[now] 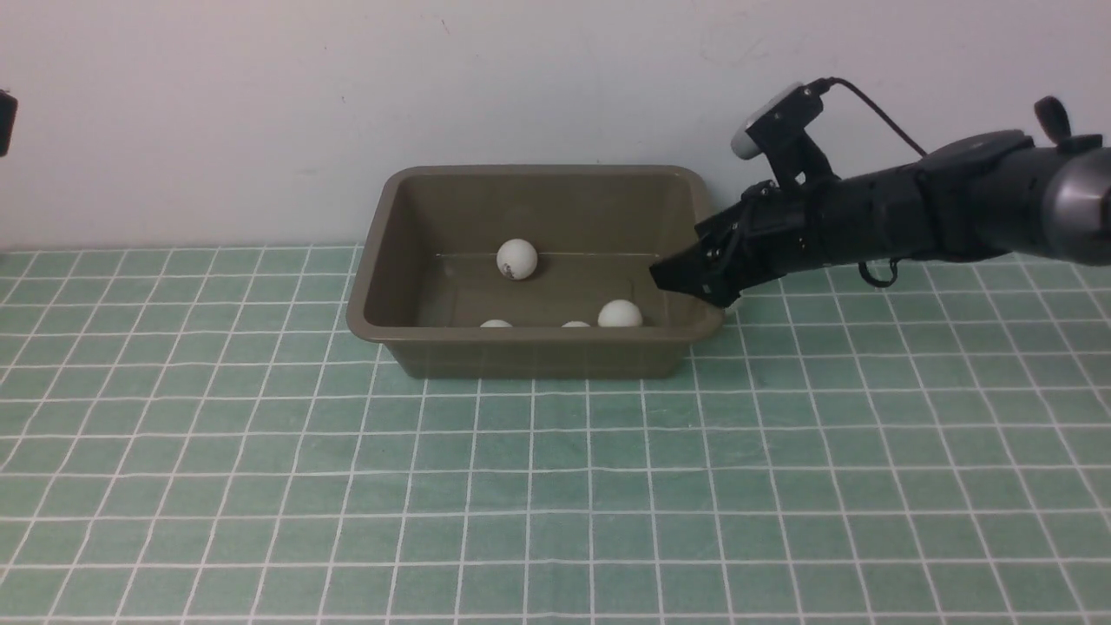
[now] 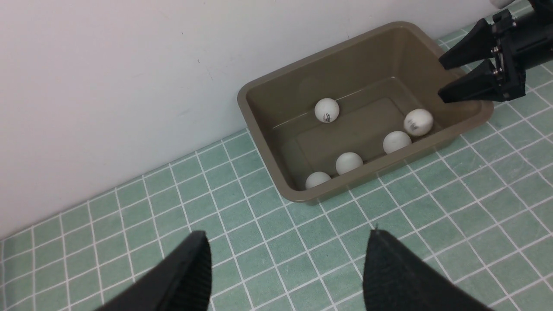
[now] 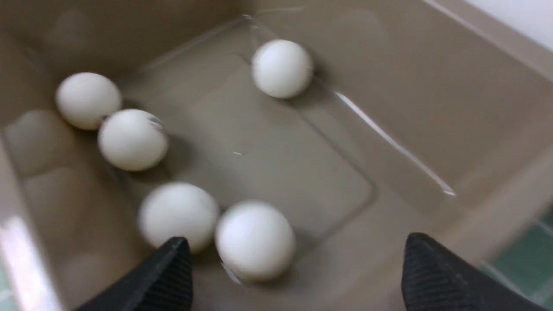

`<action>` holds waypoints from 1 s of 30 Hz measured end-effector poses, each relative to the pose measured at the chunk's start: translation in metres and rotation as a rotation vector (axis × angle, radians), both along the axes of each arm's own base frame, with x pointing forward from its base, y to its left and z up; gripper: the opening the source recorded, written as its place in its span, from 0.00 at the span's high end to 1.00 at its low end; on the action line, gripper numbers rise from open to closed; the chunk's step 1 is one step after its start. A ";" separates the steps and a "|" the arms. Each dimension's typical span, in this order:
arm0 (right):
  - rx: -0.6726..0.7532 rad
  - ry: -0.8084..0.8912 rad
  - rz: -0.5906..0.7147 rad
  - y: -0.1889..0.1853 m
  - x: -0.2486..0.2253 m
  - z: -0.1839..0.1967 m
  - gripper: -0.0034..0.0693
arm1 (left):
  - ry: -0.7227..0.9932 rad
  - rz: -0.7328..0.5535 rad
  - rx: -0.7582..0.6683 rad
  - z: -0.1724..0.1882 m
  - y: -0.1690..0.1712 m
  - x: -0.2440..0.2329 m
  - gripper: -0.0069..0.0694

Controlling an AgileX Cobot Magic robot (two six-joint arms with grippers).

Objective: Put the table tennis balls in the box on the green coffee tablecloth.
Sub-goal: 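Release the ping pong ball into the bin and lift the gripper away, then reach for and grasp a ping pong ball on the table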

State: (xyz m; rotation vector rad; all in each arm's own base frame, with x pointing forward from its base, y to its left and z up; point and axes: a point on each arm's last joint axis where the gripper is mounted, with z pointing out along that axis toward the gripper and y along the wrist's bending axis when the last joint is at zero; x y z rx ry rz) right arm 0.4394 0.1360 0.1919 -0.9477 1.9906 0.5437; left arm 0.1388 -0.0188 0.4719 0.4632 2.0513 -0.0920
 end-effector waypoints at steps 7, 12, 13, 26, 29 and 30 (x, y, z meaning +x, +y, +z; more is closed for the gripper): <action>-0.009 -0.030 0.006 -0.043 0.007 0.001 0.19 | 0.000 0.000 0.000 0.000 0.000 0.000 0.35; -0.074 -0.072 0.045 -0.059 0.008 -0.001 0.23 | 0.000 0.000 0.000 0.000 0.000 0.000 0.35; -0.104 -0.087 0.069 -0.060 0.007 -0.002 0.23 | 0.000 0.000 0.000 0.000 0.000 0.000 0.35; -0.246 -0.211 0.191 -0.061 0.010 -0.014 0.23 | 0.000 0.000 0.000 0.000 0.000 0.000 0.35; -0.258 -0.209 0.183 -0.062 0.013 -0.024 0.23 | 0.000 0.000 0.000 0.000 0.000 0.000 0.35; -0.261 -0.207 0.183 -0.063 0.013 -0.027 0.23 | 0.000 0.000 0.000 0.000 0.000 0.000 0.35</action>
